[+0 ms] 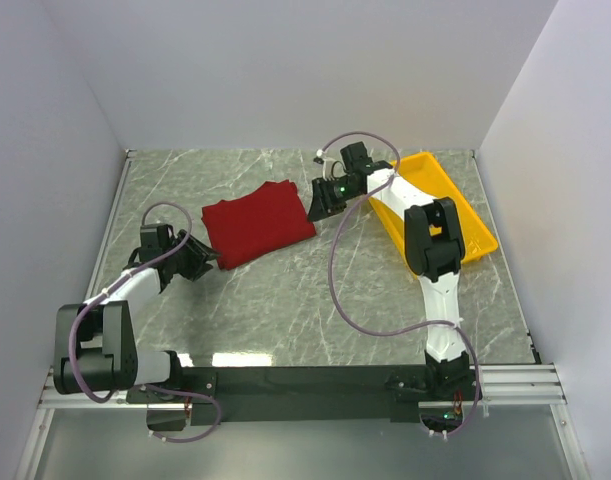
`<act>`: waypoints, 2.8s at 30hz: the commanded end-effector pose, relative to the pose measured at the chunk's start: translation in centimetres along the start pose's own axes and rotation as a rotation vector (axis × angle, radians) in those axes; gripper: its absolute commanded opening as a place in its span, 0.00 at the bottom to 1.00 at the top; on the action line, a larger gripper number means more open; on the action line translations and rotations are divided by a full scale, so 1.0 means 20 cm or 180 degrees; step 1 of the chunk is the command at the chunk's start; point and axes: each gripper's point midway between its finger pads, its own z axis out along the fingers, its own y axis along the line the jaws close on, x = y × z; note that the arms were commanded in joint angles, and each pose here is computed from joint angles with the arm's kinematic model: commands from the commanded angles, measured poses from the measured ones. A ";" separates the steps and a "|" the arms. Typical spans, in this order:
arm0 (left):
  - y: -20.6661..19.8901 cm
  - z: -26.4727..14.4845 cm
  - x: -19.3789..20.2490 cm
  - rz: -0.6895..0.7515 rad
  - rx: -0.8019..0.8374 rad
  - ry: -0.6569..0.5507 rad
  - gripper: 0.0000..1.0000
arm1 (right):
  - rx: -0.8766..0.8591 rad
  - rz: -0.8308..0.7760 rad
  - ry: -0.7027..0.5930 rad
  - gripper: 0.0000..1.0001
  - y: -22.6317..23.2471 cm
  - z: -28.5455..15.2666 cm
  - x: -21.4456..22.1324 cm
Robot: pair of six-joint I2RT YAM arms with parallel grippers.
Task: Fold and stack the t-shirts
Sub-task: Fold the tshirt, then neatly place the folded tshirt to the corner
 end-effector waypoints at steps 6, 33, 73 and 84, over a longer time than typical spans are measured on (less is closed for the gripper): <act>0.00 0.04 0.01 -0.0027 0.0057 0.0026 0.53 | 0.0219 0.0286 0.0044 0.54 -0.08 0.09 0.01; -0.06 0.28 0.06 -0.0113 -0.0033 0.0230 0.01 | 0.0171 0.0460 0.0001 0.54 -0.07 0.07 0.06; 0.61 -0.43 -1.25 0.0493 -0.2361 -0.0883 0.54 | 0.0162 -0.0219 0.0096 0.55 -0.02 -0.21 0.22; 0.18 -0.74 -1.08 0.0824 -0.1448 -0.1288 0.69 | 0.0459 -0.0650 0.0064 0.55 -0.02 -0.32 0.19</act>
